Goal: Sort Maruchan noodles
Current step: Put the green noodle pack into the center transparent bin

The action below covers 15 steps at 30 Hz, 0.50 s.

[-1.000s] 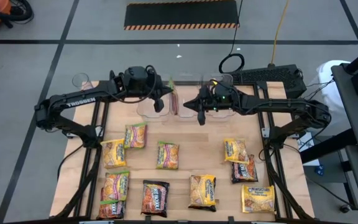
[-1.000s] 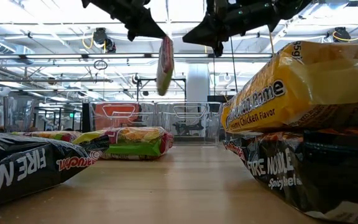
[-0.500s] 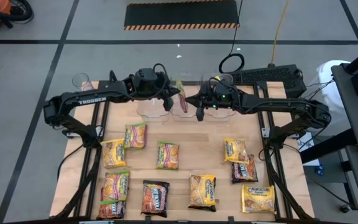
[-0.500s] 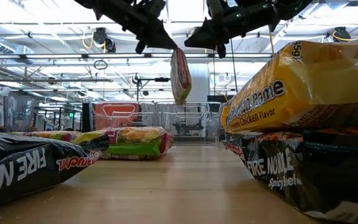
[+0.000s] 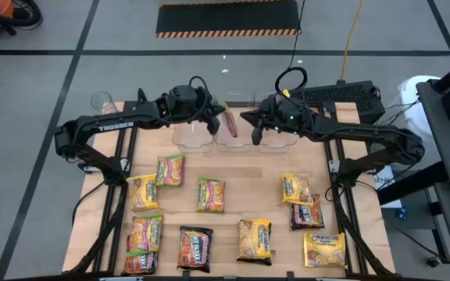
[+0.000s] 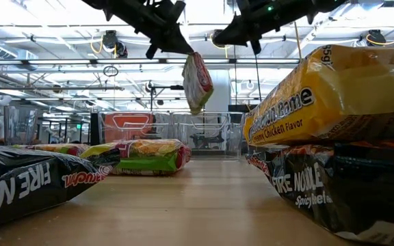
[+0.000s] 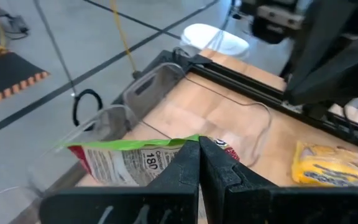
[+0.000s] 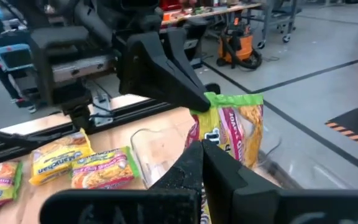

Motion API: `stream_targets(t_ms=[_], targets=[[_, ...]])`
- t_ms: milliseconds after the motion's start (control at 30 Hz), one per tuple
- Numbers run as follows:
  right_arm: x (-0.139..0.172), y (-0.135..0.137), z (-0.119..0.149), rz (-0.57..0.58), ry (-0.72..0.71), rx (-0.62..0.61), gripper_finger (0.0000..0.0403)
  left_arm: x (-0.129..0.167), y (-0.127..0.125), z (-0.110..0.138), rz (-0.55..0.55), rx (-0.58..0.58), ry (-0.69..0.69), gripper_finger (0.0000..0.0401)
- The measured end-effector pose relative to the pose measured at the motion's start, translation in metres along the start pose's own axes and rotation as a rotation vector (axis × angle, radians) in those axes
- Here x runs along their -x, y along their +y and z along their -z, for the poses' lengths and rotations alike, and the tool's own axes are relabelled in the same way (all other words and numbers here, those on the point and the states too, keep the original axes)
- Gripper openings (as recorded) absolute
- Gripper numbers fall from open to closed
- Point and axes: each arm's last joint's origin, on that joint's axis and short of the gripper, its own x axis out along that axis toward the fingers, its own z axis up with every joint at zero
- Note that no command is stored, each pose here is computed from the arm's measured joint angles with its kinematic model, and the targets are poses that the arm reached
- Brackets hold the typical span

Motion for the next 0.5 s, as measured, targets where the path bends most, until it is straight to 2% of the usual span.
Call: stream_targets(t_ms=[500], targets=[[0.009,-0.001,-0.006,0.065,-0.029,-0.010,0.0000,0.001,0.013,-0.012,-0.179,0.122,-0.140,0.0000]])
